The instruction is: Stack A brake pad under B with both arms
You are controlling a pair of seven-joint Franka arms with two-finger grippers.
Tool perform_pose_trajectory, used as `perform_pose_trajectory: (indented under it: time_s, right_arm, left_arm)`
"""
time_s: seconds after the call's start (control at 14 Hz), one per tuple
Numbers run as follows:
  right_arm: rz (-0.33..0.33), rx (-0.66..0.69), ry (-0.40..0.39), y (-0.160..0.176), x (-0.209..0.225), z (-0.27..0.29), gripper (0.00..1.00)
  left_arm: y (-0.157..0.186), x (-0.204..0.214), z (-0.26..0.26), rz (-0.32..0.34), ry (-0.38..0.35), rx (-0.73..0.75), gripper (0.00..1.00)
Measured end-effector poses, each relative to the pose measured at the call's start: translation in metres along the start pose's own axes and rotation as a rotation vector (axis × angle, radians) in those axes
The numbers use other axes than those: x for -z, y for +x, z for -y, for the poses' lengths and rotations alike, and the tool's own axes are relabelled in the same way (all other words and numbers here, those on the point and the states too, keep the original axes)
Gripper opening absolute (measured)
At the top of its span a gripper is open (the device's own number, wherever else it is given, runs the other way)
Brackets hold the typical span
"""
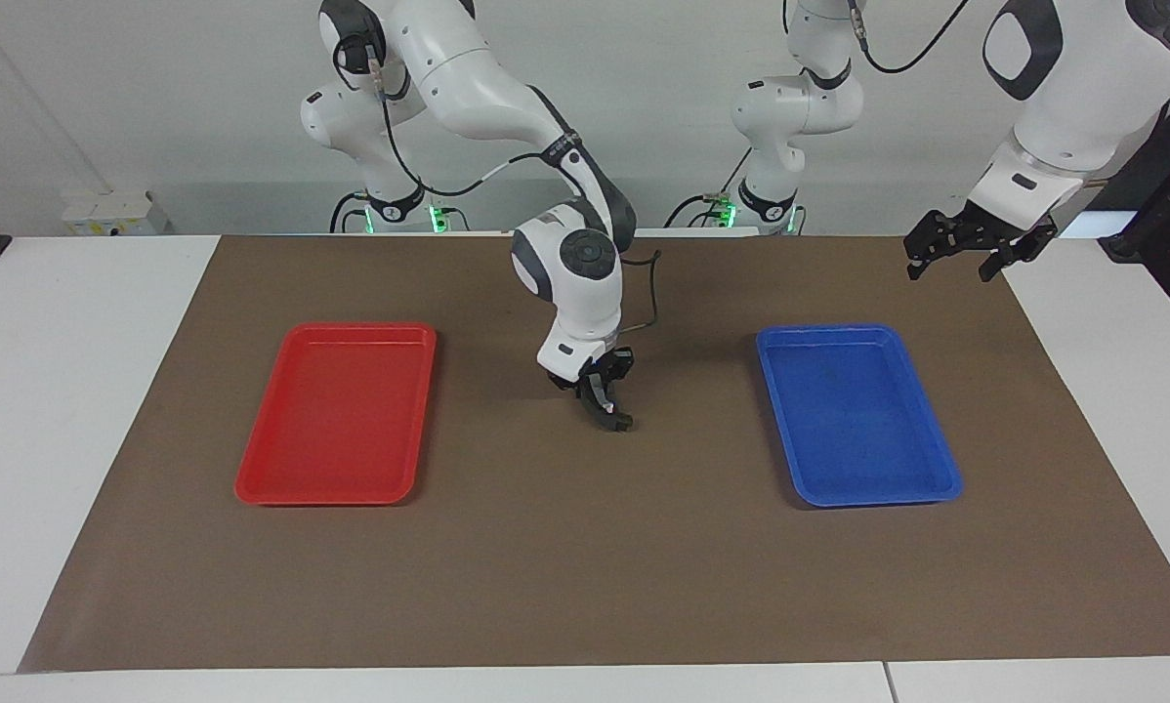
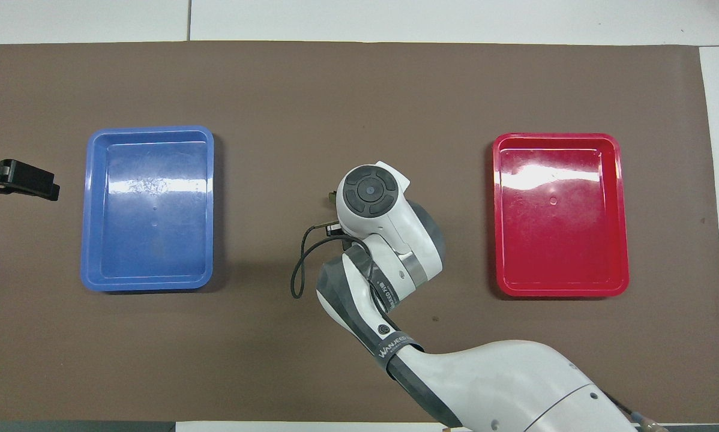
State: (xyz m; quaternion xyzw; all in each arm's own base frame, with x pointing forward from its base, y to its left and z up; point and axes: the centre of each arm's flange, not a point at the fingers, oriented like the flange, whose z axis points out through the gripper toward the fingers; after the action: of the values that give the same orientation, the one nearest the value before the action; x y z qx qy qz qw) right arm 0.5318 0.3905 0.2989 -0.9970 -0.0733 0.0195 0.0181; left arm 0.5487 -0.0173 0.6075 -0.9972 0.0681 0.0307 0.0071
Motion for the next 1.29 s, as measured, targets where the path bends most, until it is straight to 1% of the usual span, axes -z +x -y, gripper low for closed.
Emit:
perform_pose_trajectory:
  time_s: [0.29, 0.5, 0.79, 1.0, 1.07, 1.21, 1.29]
  right_arm:
    - [0.023, -0.008, -0.010, 0.003, 0.007, -0.004, 0.44]
    - [0.016, -0.011, -0.006, 0.005, 0.012, -0.006, 0.44]
    - [0.005, -0.004, -0.002, -0.001, 0.000, -0.004, 0.44]
    - [-0.001, -0.005, 0.000, -0.002, 0.000, -0.005, 0.44]
    - [-0.004, -0.005, 0.002, -0.002, 0.000, -0.005, 0.50]
    - [-0.007, -0.007, 0.003, -0.004, -0.002, -0.006, 0.71]
    - [-0.007, -0.007, 0.003, -0.004, -0.002, -0.006, 0.83]
  left_arm:
    - [0.000, 0.000, 0.000, 0.000, 0.000, 0.000, 1.00]
    - [0.000, 0.000, 0.000, 0.000, 0.000, 0.000, 1.00]
    - [0.000, 0.000, 0.000, 0.000, 0.000, 0.000, 1.00]
    - [0.000, 0.000, 0.000, 0.000, 0.000, 0.000, 1.00]
    - [0.000, 0.000, 0.000, 0.000, 0.000, 0.000, 1.00]
    - [0.000, 0.000, 0.000, 0.000, 0.000, 0.000, 1.00]
    - [0.000, 0.000, 0.000, 0.000, 0.000, 0.000, 1.00]
